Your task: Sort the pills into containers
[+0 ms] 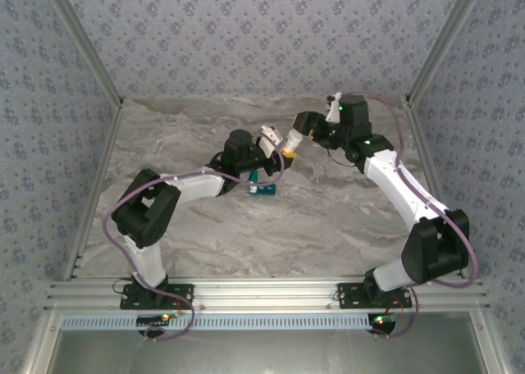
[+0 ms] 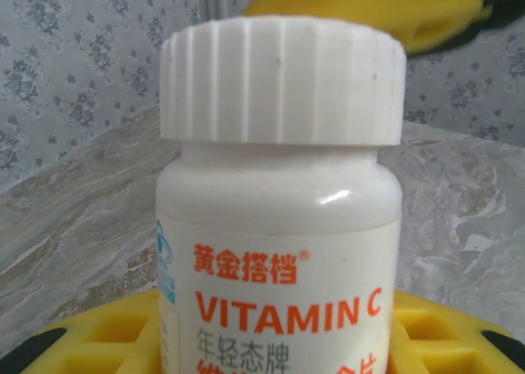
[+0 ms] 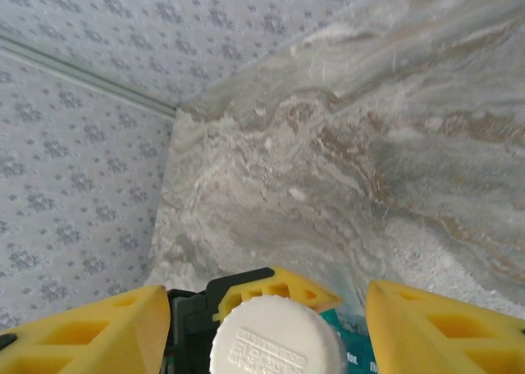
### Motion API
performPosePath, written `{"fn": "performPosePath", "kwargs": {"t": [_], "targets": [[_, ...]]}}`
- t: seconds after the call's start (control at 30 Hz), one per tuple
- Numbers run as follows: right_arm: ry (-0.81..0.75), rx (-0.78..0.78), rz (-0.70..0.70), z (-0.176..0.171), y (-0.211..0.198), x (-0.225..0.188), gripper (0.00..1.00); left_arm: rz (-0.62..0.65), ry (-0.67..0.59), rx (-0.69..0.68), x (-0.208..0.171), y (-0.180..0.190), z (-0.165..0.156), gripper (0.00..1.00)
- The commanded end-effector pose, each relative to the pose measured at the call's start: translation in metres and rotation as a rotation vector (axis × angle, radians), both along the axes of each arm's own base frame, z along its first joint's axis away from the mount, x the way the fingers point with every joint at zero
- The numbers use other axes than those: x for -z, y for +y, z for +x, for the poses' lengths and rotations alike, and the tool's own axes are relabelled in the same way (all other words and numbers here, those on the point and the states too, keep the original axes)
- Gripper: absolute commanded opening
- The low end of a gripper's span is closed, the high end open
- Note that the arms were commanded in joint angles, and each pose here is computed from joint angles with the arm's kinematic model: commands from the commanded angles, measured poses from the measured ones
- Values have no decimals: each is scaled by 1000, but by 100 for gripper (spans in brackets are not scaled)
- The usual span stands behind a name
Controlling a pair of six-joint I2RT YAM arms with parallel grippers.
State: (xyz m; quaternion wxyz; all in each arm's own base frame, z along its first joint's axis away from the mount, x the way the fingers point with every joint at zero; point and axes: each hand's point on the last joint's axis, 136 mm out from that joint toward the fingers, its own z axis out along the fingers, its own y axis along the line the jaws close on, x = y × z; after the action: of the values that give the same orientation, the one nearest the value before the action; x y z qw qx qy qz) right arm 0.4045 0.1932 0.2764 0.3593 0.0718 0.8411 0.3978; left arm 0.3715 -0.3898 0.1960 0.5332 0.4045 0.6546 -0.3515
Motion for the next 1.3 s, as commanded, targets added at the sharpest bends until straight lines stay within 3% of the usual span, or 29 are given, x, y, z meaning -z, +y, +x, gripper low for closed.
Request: {"fn": "performPosePath", "kwargs": {"t": [0.0,0.53,1.27], "targets": [[-72,-44,-10,-8,-10,-23,69,-98,-41,68,-44,6,-1,0],[-202,-271,-67,-16,8,-33,73,-170,88,254,-66,19,-17,0],[-222,-398,-54,-27,43,-34,73,-196,135,300,-72,14,-20,0]]}}
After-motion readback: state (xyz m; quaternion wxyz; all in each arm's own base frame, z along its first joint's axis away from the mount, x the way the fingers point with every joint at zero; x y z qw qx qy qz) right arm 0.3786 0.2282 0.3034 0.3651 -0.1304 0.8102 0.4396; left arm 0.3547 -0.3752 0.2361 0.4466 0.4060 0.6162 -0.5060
